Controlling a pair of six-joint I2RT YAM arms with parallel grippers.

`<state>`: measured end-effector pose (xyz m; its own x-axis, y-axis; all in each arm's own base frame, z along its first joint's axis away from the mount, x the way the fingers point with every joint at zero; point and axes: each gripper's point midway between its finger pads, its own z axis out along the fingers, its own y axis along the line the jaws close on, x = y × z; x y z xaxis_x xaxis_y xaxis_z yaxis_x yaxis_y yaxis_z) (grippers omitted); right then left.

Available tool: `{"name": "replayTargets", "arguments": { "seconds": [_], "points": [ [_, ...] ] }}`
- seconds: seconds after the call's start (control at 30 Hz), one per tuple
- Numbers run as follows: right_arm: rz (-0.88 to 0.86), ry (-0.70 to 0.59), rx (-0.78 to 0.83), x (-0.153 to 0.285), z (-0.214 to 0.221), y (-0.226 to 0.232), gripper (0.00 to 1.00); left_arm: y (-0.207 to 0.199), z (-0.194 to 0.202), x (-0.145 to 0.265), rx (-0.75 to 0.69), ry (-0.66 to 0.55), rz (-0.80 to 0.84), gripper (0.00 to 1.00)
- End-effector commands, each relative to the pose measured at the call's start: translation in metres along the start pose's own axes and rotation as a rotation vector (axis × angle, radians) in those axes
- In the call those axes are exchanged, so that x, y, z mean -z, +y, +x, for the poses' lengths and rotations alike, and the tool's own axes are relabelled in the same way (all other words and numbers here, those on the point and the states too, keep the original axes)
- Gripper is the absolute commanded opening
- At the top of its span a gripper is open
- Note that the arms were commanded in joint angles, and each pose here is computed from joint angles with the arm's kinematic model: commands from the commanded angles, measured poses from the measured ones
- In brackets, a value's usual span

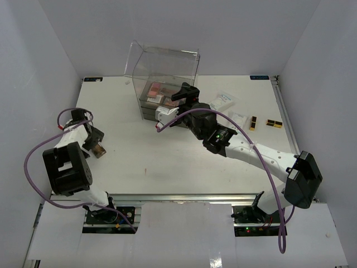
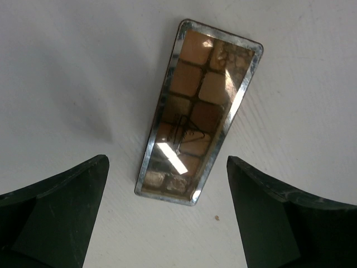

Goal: Organize the makeup

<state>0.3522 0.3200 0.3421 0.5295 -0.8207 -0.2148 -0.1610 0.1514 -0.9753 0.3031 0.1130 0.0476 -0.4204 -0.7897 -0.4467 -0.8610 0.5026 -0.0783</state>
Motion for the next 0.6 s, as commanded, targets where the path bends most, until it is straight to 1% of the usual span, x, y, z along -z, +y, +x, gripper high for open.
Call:
{"name": "replayTargets", "arguments": {
  "seconds": [0.0,0.07,0.23,0.27,0.4,0.43,0.47,0.57],
  "points": [
    [0.076,-0.010,-0.060,0.007,0.001,-0.025,0.95,-0.001,-0.015,-0.017,-0.100,0.013,-0.006,0.98],
    [0.076,-0.012,-0.063,0.007,0.001,-0.025,0.95,0.002,-0.012,-0.025,-0.126,0.037,-0.019,0.98],
    [0.079,-0.022,-0.072,0.007,-0.001,-0.027,0.95,-0.002,-0.004,-0.039,-0.162,0.092,0.010,0.96],
    [0.079,-0.023,-0.074,0.008,-0.001,-0.027,0.95,-0.003,-0.001,-0.041,-0.167,0.108,0.018,0.92],
    [0.078,-0.023,-0.079,0.009,0.000,-0.026,0.95,-0.006,0.010,-0.043,-0.165,0.153,0.053,0.69],
    [0.078,-0.025,-0.080,0.009,-0.001,-0.026,0.95,-0.008,0.012,-0.042,-0.164,0.160,0.067,0.68],
    [0.077,-0.025,-0.080,0.010,-0.001,-0.025,0.95,-0.011,0.013,-0.040,-0.161,0.167,0.088,0.62],
    [0.075,-0.022,-0.083,0.010,0.000,-0.024,0.95,-0.026,0.017,-0.030,-0.153,0.190,0.186,0.38]
  ]
}}
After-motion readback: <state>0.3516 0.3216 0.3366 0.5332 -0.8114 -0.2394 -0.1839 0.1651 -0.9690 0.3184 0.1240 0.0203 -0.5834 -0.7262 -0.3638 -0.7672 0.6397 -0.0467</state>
